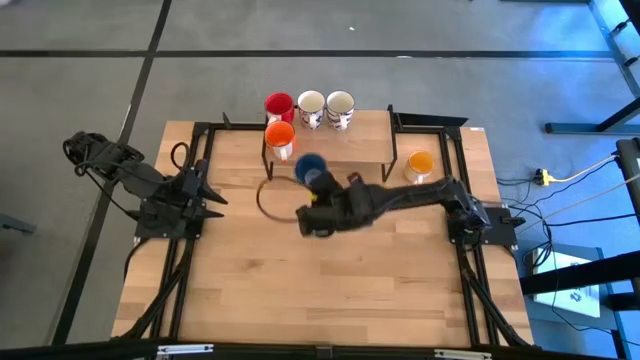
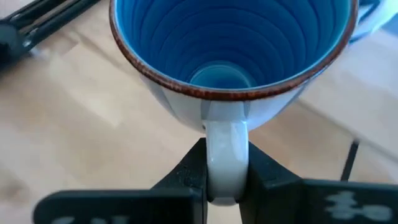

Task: Place coffee mugs
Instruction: Put the blue cup on the shelf

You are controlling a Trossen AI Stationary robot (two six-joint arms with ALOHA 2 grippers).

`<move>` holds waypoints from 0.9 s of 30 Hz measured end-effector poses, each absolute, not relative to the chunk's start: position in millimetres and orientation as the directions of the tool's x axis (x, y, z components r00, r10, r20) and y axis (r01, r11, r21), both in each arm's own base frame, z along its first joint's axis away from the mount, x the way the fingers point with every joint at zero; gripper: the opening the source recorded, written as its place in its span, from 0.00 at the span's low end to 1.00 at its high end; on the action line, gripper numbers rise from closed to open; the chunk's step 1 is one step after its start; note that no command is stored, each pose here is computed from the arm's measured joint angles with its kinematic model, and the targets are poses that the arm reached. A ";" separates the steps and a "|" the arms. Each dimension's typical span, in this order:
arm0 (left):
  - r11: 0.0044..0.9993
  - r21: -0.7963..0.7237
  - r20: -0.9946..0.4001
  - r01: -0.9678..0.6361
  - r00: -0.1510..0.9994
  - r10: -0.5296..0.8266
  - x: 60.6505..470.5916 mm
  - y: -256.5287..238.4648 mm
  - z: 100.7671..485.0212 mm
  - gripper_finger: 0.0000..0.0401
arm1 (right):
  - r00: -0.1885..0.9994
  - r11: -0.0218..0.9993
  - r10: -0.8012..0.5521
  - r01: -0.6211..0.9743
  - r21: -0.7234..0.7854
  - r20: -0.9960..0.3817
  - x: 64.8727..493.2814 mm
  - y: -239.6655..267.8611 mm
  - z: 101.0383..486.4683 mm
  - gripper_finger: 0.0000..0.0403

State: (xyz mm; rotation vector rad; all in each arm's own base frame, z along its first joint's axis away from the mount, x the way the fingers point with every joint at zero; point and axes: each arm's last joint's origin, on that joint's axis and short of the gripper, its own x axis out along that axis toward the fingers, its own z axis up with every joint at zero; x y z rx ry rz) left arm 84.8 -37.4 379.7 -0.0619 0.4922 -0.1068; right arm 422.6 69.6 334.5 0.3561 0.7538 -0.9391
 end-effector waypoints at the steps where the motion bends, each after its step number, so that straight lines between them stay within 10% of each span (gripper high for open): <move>1: 0.993 -0.074 -0.468 0.087 0.877 -0.111 84.8 -37.2 379.7 0.36 | 0.365 0.560 -0.594 0.827 -0.043 -0.717 423.4 62.3 336.6 0.08; 27: 0.998 -0.052 -0.454 0.034 0.889 -0.054 85.4 -35.6 380.3 0.36 | 0.399 0.538 -0.540 0.841 0.061 -0.741 439.5 -44.8 345.8 0.08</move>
